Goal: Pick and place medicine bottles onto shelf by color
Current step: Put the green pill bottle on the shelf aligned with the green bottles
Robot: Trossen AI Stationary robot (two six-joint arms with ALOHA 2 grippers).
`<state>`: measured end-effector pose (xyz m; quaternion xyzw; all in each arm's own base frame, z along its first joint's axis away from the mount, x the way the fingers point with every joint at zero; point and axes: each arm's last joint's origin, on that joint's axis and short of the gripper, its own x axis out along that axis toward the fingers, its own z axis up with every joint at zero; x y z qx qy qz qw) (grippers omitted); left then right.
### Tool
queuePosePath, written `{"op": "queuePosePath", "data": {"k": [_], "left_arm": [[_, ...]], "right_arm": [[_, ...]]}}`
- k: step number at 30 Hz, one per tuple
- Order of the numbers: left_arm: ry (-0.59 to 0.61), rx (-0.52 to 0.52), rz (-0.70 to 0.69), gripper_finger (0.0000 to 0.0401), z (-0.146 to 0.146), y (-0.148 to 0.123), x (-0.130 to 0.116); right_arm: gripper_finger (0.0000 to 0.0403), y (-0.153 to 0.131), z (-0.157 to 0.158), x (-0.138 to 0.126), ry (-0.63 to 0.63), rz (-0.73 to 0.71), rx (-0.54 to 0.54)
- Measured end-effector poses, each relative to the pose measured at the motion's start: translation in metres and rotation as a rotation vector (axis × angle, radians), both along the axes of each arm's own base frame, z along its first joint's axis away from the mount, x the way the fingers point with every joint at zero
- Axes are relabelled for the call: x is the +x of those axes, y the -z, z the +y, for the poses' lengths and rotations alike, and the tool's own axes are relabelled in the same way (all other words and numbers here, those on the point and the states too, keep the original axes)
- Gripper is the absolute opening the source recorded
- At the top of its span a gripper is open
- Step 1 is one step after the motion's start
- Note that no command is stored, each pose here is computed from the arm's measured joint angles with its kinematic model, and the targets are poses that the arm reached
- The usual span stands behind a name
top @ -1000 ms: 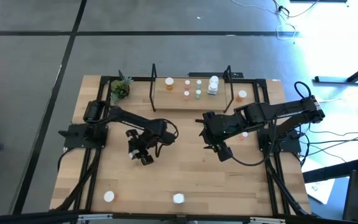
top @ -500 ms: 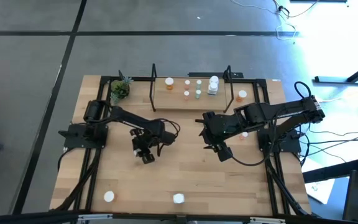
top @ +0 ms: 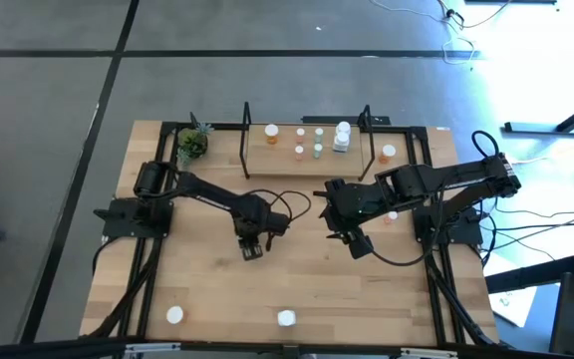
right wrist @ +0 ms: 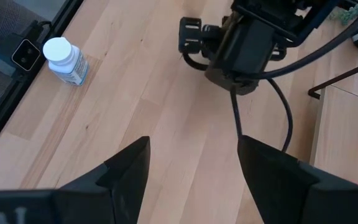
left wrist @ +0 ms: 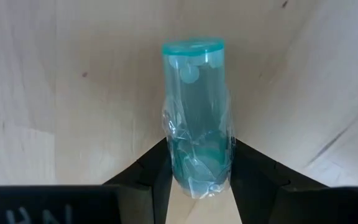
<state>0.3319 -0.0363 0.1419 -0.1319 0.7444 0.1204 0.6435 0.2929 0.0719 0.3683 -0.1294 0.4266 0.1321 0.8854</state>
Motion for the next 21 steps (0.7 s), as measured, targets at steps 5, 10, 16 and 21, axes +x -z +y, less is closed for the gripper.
{"op": "queuePosePath", "data": {"k": [5,10,16,21], "left_arm": [[0.016,0.027,-0.030,0.0133,-0.003,0.000,0.003],[0.017,0.041,-0.082,0.0133,-0.003,-0.007,0.011],[0.082,0.154,-0.147,0.0133,0.000,-0.010,0.018],[0.093,0.172,-0.156,0.0133,0.000,-0.010,0.019]], "right_arm": [[0.0245,0.000,0.000,0.000,0.000,0.000,0.000],[0.0245,0.000,0.000,0.000,0.000,0.000,0.000],[0.0245,0.000,0.000,0.000,0.000,0.000,0.000],[0.0245,0.000,0.000,0.000,0.000,0.000,0.000]]}}
